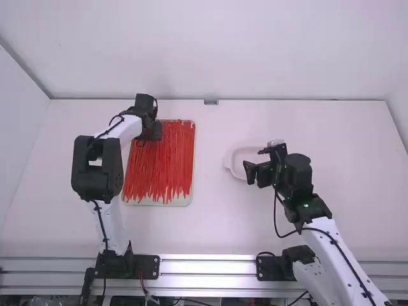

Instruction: Fasten the cable tie

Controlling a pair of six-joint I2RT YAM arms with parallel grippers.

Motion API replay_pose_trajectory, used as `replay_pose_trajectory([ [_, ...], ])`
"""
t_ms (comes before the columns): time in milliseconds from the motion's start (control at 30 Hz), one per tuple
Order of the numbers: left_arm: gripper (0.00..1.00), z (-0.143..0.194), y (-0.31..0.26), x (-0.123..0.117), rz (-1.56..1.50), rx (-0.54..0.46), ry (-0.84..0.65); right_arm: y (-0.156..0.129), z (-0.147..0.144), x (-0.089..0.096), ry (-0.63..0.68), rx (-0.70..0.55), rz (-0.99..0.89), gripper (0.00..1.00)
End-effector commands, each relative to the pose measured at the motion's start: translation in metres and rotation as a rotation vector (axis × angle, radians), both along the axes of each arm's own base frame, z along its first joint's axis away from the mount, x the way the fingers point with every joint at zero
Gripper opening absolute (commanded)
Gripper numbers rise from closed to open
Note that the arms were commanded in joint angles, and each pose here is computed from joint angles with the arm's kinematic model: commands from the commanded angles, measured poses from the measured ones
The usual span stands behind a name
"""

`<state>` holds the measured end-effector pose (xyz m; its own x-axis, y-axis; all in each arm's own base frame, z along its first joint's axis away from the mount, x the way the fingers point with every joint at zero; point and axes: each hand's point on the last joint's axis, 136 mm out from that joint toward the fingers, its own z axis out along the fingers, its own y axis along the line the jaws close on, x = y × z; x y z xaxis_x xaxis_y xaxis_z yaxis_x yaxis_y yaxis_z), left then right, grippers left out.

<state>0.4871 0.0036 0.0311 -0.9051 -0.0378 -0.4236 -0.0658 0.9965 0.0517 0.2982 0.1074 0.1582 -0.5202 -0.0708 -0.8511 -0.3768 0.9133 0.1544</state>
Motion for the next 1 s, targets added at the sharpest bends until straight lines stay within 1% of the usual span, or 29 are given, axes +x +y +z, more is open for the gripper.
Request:
replay_pose_trajectory([
  [0,0.47,-0.012,0.006,-0.006,-0.002,0.020,0.031,0.003,0.018,0.006,-0.037,0.010,0.007,0.99],
  [100,0.39,-0.016,0.006,-0.008,-0.013,0.022,0.032,0.003,0.018,0.006,-0.037,0.010,0.009,0.99],
  [400,0.37,-0.027,0.006,-0.011,-0.014,0.025,0.022,0.003,0.019,0.007,-0.040,0.011,0.007,0.99],
  [633,0.25,-0.026,0.008,-0.009,-0.014,0.027,0.012,0.003,0.019,0.006,-0.039,0.011,0.007,0.99],
  [767,0.23,-0.026,0.011,-0.009,-0.007,0.027,0.012,0.003,0.019,0.006,-0.038,0.010,0.007,0.99],
  [967,0.23,-0.026,0.013,-0.010,-0.023,0.033,0.016,0.003,0.018,0.006,-0.036,0.010,0.007,0.99],
])
